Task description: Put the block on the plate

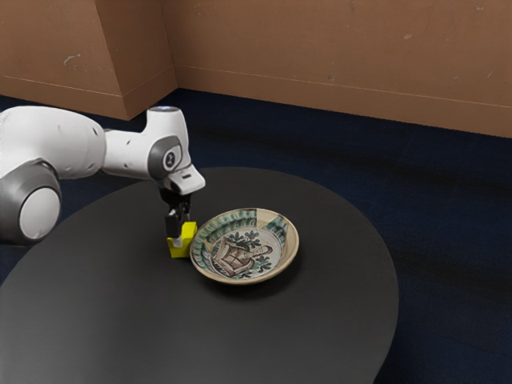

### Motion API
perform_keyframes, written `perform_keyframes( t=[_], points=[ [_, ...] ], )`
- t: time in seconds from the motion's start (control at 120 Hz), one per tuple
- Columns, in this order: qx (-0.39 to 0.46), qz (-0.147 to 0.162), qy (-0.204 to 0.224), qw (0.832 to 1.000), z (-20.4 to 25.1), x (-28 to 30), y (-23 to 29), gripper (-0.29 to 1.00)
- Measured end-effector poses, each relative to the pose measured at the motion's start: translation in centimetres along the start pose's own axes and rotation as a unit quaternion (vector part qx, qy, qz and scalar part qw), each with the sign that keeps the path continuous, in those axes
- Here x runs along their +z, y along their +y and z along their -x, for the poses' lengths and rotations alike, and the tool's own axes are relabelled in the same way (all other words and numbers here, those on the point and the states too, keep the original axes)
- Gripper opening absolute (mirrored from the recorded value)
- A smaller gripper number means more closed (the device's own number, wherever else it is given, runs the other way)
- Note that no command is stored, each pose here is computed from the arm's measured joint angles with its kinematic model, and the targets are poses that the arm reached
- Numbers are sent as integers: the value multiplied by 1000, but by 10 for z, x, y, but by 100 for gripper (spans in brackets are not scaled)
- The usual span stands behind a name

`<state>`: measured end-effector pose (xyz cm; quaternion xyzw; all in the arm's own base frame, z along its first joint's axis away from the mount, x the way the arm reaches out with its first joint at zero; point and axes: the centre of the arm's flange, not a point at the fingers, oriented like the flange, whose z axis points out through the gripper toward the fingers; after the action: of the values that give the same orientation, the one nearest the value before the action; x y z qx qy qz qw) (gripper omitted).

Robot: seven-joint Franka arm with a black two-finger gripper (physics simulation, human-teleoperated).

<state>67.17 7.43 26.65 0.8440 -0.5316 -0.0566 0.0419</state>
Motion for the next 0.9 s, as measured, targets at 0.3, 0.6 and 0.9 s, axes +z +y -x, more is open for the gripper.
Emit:
perform_keyframes(
  t=[0.3, 0.6, 0.9],
  points=[
    [-2, 1, 8, 1000, -3, 10, -2, 70],
    [-5, -10, 12, 1000, -4, 7, -4, 44],
    [-21, -36, 26, 999, 11, -41, 11, 41]
  ],
)
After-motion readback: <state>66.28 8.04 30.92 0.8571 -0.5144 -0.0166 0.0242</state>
